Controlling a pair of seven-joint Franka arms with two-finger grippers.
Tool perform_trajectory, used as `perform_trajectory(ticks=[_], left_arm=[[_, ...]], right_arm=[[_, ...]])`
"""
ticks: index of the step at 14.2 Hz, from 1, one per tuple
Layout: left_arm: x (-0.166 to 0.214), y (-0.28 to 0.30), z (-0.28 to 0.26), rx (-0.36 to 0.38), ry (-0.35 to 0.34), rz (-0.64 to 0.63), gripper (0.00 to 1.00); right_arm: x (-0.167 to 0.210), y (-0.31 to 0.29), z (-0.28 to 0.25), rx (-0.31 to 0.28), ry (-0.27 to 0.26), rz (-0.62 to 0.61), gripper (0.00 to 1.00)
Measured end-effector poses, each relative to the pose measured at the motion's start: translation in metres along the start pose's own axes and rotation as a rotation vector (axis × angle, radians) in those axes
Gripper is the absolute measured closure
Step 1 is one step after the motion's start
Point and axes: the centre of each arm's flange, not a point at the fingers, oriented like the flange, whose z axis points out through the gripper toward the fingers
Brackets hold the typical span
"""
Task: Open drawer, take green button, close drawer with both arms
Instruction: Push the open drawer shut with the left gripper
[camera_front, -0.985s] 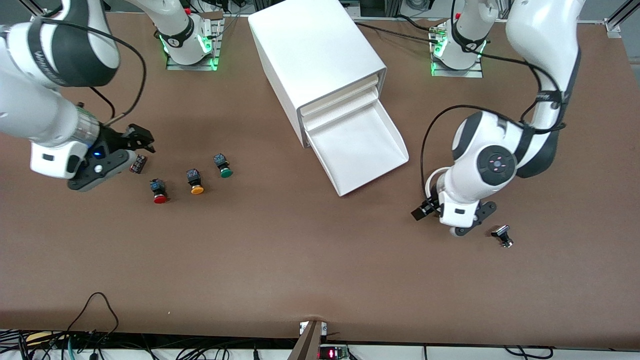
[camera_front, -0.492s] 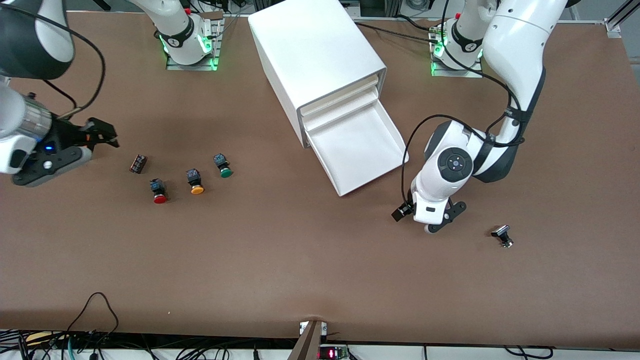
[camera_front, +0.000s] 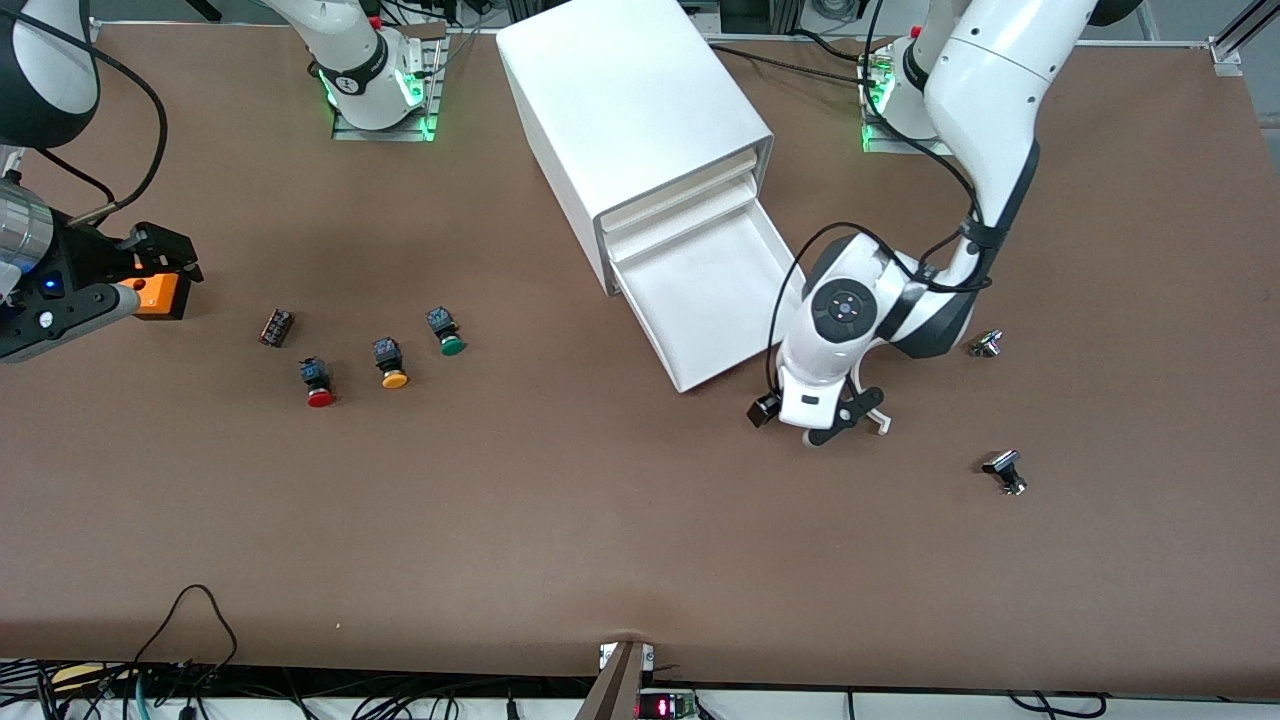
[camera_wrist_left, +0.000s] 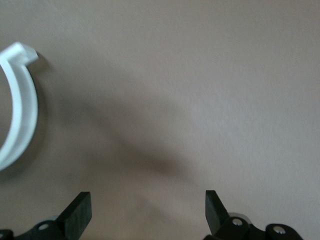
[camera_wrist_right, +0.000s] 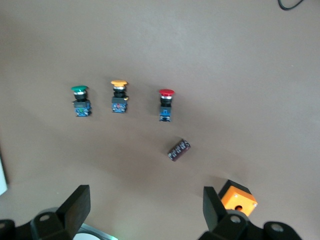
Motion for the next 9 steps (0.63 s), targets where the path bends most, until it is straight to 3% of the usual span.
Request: perform_trajectory(ticks=[9], left_arm=[[-0.063,0.009,0.018,0.030,-0.057,0.006,0.00]], right_arm=[[0.002,-0.003,0.001,-0.024,-0.015,0.015,0.00]])
